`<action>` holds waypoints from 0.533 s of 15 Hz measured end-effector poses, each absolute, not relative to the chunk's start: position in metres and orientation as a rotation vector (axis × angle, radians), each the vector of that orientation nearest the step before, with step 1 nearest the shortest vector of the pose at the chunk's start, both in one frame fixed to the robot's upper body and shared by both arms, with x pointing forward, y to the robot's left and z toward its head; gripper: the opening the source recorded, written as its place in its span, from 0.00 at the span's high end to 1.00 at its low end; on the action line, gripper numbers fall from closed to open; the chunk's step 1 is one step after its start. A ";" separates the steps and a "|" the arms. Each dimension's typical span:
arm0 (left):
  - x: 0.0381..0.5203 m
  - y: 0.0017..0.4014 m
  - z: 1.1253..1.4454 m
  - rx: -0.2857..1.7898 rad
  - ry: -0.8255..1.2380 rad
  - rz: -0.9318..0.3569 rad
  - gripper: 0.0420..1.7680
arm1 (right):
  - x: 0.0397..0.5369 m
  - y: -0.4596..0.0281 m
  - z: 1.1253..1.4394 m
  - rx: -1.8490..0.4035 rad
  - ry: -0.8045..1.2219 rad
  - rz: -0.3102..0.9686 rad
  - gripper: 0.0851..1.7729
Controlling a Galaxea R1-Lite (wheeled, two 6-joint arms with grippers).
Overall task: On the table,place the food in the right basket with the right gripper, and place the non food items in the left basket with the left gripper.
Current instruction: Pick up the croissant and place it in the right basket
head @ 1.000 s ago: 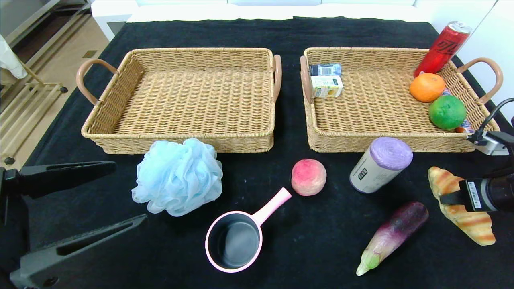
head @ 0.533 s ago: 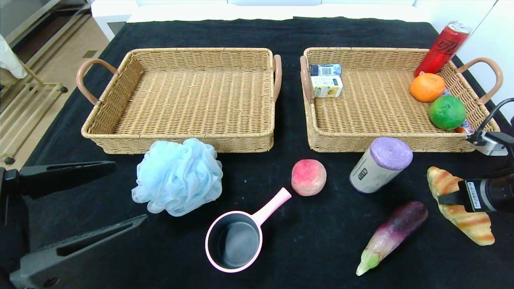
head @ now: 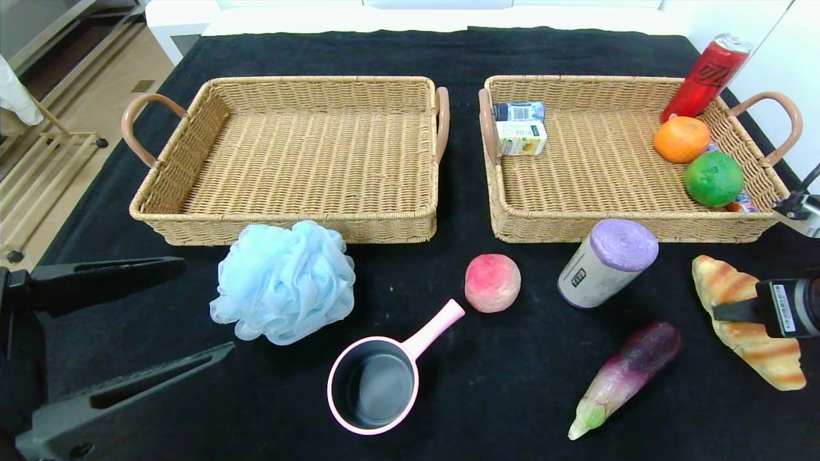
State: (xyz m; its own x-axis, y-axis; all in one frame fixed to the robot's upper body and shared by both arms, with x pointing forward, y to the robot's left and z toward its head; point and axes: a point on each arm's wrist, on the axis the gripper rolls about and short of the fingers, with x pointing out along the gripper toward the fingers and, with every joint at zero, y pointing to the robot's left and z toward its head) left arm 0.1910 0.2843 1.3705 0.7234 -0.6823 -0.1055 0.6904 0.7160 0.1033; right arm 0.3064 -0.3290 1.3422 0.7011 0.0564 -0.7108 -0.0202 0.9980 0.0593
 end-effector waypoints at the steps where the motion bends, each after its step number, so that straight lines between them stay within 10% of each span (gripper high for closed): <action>1: 0.191 0.284 1.370 0.139 0.062 -0.760 0.03 | 0.300 -0.329 1.348 0.045 0.786 0.045 0.56; 8: 0.190 0.285 1.372 0.139 0.054 -0.760 0.03 | 0.292 -0.314 1.418 0.033 0.551 0.114 0.56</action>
